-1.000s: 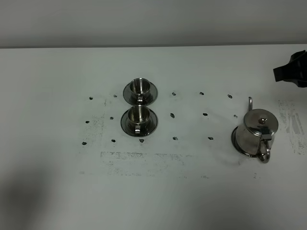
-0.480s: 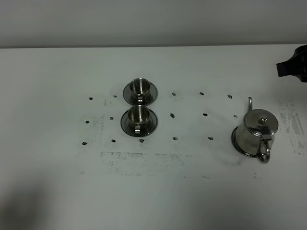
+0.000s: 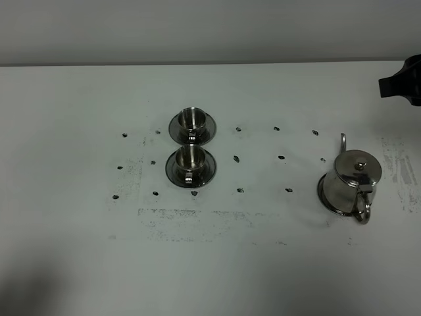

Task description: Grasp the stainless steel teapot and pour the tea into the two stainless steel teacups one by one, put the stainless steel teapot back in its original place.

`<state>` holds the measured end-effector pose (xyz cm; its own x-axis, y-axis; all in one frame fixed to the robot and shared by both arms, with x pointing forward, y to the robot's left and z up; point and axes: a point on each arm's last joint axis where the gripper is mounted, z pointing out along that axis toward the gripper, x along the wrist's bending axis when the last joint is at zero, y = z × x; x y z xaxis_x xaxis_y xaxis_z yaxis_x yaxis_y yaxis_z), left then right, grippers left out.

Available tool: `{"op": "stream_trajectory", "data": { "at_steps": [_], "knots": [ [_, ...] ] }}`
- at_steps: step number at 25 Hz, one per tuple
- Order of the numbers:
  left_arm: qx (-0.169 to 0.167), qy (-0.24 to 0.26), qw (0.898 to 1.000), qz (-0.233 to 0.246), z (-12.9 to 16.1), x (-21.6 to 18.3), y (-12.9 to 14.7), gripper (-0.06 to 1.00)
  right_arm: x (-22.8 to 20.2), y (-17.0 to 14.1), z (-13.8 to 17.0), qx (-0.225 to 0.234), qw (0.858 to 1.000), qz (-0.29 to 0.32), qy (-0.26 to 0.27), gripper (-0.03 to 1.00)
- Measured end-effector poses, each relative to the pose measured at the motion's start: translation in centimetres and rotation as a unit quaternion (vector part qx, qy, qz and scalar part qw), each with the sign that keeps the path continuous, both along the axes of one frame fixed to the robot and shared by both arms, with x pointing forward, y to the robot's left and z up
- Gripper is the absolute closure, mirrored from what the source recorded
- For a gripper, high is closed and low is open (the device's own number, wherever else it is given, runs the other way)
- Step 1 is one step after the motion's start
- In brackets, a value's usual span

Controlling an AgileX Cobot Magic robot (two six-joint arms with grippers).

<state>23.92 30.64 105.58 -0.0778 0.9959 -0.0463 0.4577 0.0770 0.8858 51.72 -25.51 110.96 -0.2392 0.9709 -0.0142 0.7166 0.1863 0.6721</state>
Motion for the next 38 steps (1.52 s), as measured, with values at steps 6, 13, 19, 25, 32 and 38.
{"op": "stream_trajectory", "data": {
  "at_steps": [6,13,19,25,32,38],
  "knots": [
    [0.0,-0.017,1.0,0.009,0.0,-0.6,0.0,0.35,0.0,0.0,0.0,0.001,1.0,-0.001,0.003,0.57],
    [0.0,-0.016,1.0,0.009,0.0,-0.6,0.0,0.35,-0.1,0.0,-0.1,0.001,1.0,-0.001,0.005,0.57],
    [0.0,-0.016,1.0,0.009,0.0,-0.6,0.0,0.35,-0.1,0.0,0.0,0.0,1.0,-0.001,0.004,0.57],
    [0.0,-0.016,1.0,0.009,0.0,-0.6,0.0,0.35,-0.3,-0.1,-0.8,-0.001,1.0,-0.006,0.017,0.57],
    [0.0,-0.016,1.0,0.009,0.0,-0.6,0.0,0.35,-1.9,-0.9,-5.4,-0.009,0.996,-0.055,0.063,0.57],
    [0.0,-0.016,1.0,0.009,0.0,-0.6,0.0,0.35,-2.6,-1.1,-6.8,0.009,0.99,-0.11,0.09,0.57]
  ]
}}
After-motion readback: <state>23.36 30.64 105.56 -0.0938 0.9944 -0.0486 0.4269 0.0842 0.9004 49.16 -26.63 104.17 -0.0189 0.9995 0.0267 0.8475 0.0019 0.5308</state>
